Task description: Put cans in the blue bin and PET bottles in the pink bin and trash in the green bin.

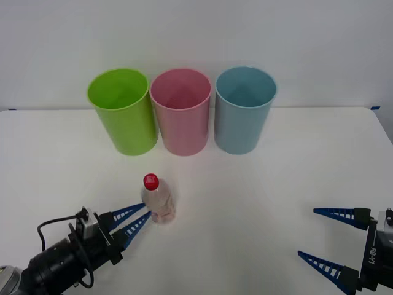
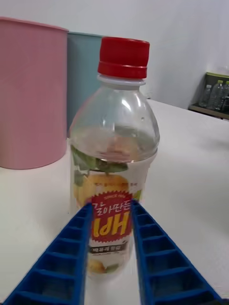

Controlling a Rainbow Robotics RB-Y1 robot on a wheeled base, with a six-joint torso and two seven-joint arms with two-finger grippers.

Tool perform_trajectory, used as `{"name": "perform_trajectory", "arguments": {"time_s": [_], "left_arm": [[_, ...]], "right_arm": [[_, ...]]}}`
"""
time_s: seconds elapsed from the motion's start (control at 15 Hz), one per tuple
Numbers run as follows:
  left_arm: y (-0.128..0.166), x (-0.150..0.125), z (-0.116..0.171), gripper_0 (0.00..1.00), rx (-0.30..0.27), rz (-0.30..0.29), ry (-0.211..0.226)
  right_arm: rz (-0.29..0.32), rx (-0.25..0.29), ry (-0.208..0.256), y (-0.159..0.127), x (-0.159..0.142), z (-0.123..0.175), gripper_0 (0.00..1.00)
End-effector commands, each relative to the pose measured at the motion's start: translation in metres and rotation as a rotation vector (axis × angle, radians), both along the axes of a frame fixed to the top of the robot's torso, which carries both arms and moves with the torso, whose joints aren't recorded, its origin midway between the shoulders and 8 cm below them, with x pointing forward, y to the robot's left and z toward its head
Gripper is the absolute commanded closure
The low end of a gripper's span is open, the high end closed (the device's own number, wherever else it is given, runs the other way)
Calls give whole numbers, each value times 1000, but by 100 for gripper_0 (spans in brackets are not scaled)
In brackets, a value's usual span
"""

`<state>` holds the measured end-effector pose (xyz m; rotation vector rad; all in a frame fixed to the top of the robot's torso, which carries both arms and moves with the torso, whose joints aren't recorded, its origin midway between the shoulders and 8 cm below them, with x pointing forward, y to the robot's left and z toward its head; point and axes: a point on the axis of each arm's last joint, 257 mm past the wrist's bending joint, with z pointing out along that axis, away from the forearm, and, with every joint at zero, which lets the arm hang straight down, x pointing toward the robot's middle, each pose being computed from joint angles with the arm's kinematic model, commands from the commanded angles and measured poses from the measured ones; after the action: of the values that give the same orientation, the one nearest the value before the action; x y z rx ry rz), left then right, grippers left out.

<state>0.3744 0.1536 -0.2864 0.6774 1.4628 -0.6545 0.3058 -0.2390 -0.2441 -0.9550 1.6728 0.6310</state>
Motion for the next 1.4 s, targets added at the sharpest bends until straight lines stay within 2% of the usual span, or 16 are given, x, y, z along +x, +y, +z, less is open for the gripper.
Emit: {"name": "perform_trajectory", "arguments": {"time_s": [0.07, 0.4, 1.4], "left_arm": [[0, 0, 0, 92, -4, 0, 1], [1, 0, 1, 100, -13, 3, 5], [4, 2, 3, 98, -18, 12, 5]], "right_arm": [[0, 0, 0, 0, 0, 0, 0], [0, 0, 0, 0, 0, 0, 0], [0, 0, 0, 0, 0, 0, 0]]}}
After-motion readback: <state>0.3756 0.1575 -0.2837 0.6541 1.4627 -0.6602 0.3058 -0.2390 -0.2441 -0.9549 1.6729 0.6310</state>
